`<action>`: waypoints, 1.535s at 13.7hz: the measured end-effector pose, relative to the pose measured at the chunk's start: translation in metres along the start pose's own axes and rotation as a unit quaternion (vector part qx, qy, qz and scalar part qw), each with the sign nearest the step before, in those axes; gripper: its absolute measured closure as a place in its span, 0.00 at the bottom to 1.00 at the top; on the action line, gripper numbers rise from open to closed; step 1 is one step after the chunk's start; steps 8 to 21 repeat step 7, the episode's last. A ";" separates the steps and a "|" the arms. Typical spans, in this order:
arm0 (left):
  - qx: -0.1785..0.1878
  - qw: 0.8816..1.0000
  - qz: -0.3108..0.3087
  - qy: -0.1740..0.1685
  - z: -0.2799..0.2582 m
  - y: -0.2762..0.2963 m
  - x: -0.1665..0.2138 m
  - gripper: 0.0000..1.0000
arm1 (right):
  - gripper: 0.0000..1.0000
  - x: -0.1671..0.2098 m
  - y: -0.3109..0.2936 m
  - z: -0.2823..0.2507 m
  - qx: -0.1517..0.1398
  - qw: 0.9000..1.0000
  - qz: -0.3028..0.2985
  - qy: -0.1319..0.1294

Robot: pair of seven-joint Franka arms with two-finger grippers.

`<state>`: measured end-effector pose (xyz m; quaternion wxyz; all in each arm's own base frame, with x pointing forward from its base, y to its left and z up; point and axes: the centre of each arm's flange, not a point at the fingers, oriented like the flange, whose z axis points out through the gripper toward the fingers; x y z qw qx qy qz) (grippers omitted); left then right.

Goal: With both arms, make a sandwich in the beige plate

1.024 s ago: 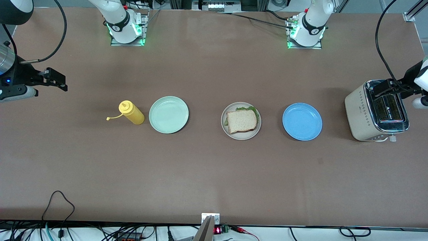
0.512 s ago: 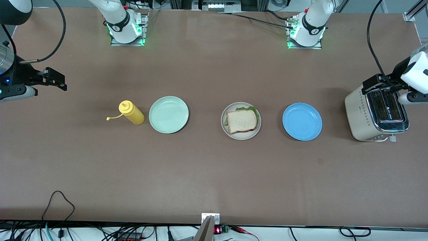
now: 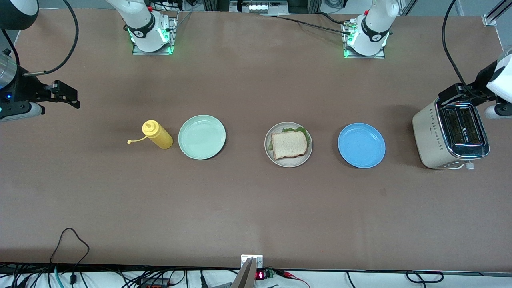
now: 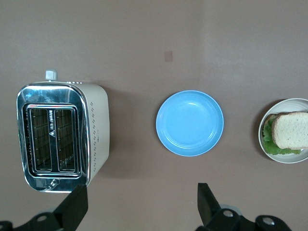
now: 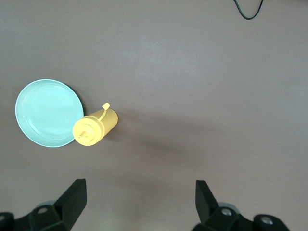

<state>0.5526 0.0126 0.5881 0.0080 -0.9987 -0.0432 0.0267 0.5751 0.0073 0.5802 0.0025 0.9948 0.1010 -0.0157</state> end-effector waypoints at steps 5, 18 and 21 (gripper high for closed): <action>0.003 1.000 0.006 -0.012 0.005 0.002 -0.020 0.00 | 0.00 0.000 0.000 0.000 0.000 1.000 0.000 0.000; 0.003 1.000 0.006 -0.017 0.004 0.002 -0.024 0.00 | 0.00 0.000 0.000 0.000 0.000 1.000 0.000 0.000; 0.003 1.000 0.006 -0.017 0.004 0.002 -0.024 0.00 | 0.00 0.000 0.000 0.000 0.000 1.000 0.000 0.000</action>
